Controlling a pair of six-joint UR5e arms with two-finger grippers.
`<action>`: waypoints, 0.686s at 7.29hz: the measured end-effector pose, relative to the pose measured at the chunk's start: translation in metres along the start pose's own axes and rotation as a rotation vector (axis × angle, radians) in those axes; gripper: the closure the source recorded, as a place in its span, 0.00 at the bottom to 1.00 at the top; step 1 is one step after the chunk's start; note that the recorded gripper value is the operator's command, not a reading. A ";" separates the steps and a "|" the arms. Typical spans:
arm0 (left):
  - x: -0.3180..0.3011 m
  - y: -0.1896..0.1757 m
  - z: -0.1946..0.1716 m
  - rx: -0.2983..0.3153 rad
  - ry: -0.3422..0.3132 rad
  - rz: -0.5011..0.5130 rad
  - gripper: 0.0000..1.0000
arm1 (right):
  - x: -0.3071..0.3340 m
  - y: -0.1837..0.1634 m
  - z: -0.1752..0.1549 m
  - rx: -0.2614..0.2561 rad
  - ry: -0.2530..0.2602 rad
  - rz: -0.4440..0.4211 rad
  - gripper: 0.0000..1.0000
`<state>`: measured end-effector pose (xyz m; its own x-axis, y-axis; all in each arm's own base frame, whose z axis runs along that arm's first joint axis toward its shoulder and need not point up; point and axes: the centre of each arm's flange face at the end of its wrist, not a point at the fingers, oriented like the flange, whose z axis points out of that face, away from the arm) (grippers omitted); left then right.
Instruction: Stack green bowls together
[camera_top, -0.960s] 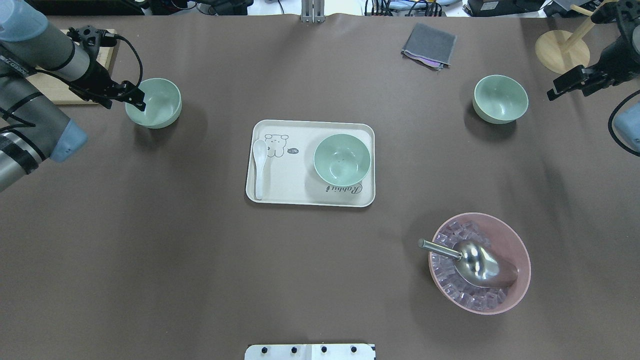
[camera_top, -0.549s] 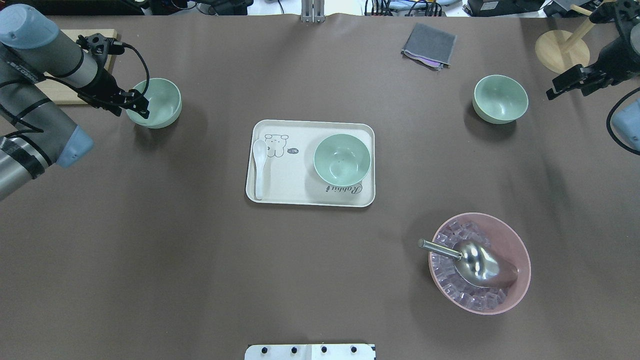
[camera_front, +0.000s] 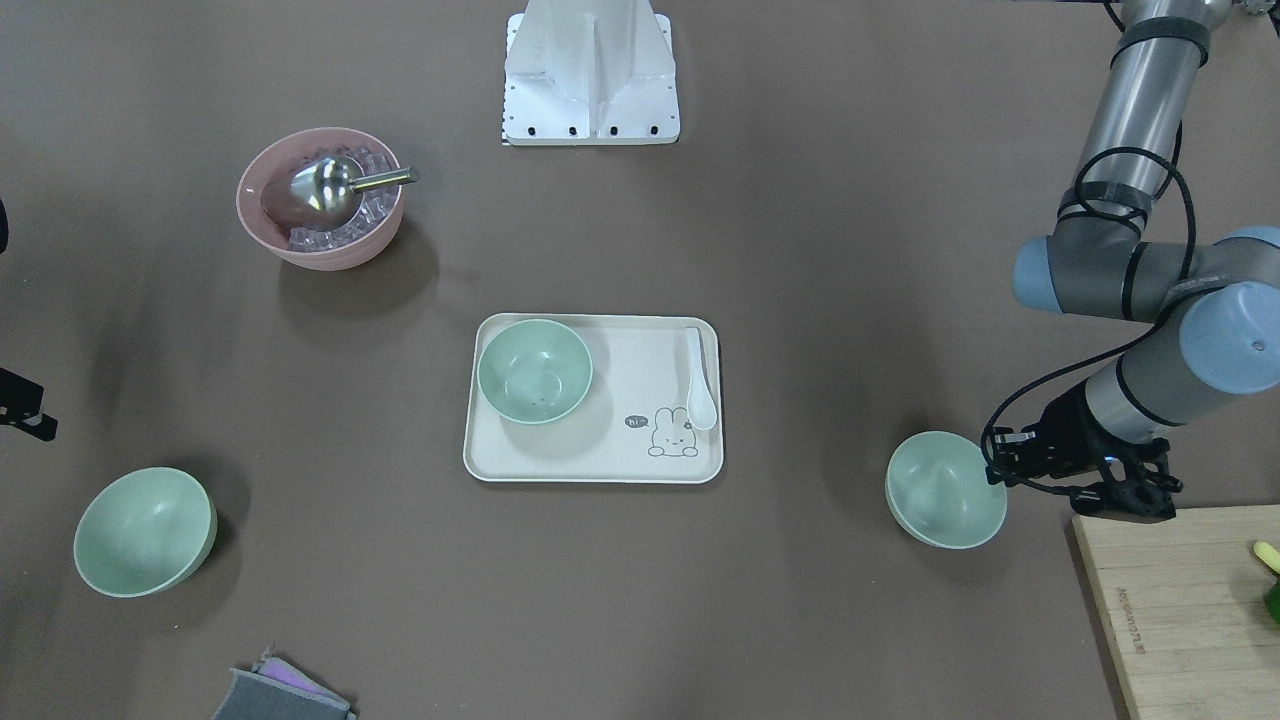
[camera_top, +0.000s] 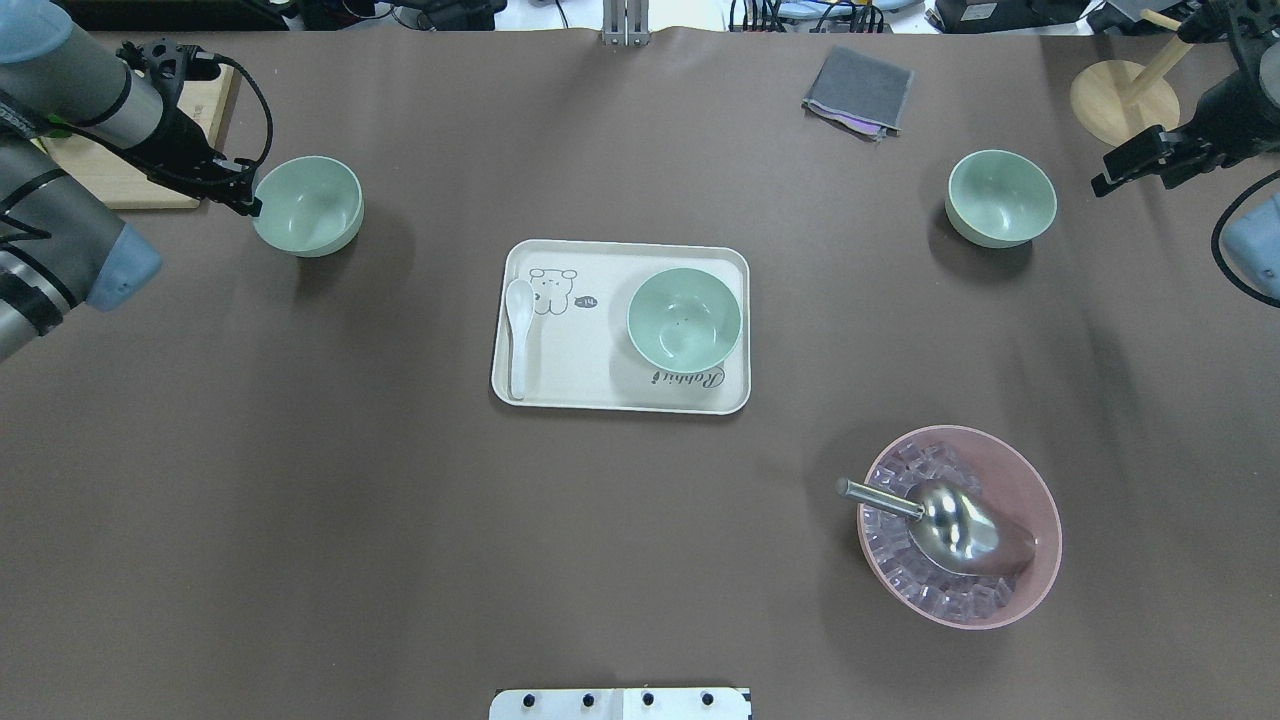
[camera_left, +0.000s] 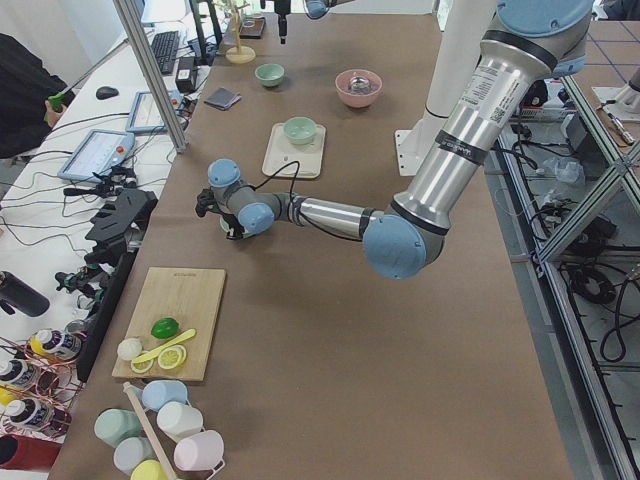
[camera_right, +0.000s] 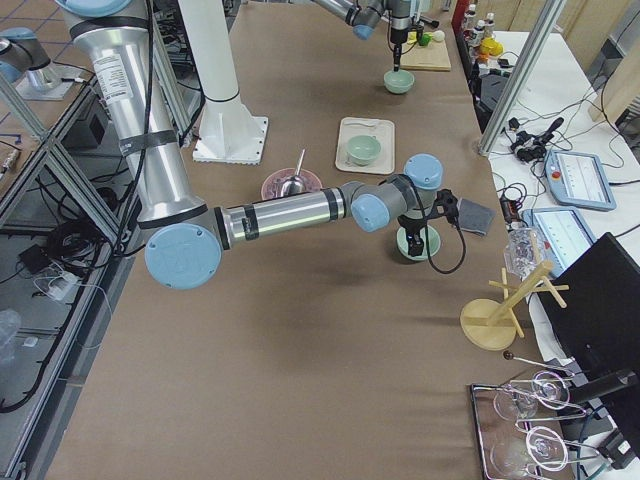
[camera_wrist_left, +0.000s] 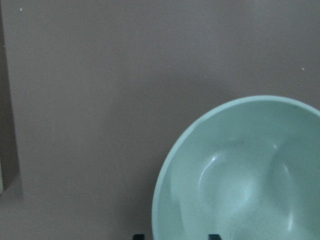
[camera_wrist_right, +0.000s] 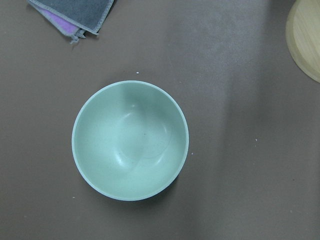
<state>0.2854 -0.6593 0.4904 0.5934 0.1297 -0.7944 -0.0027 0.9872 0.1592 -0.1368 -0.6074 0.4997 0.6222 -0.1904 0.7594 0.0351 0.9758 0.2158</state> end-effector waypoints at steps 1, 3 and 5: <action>-0.002 -0.001 -0.001 -0.001 0.001 -0.005 0.60 | 0.000 0.000 0.001 -0.001 0.000 0.002 0.00; -0.001 -0.001 -0.002 -0.001 0.003 -0.010 0.43 | 0.002 0.000 0.003 -0.005 0.001 0.005 0.00; 0.000 -0.002 -0.003 0.000 0.005 -0.011 0.44 | 0.003 0.000 0.003 -0.005 0.001 0.007 0.00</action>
<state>0.2831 -0.6609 0.4886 0.5894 0.1191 -0.7990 0.0040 0.9886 0.1504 -0.1372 -0.6084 0.5031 0.6232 -0.1839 0.7601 0.0351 0.9776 0.2077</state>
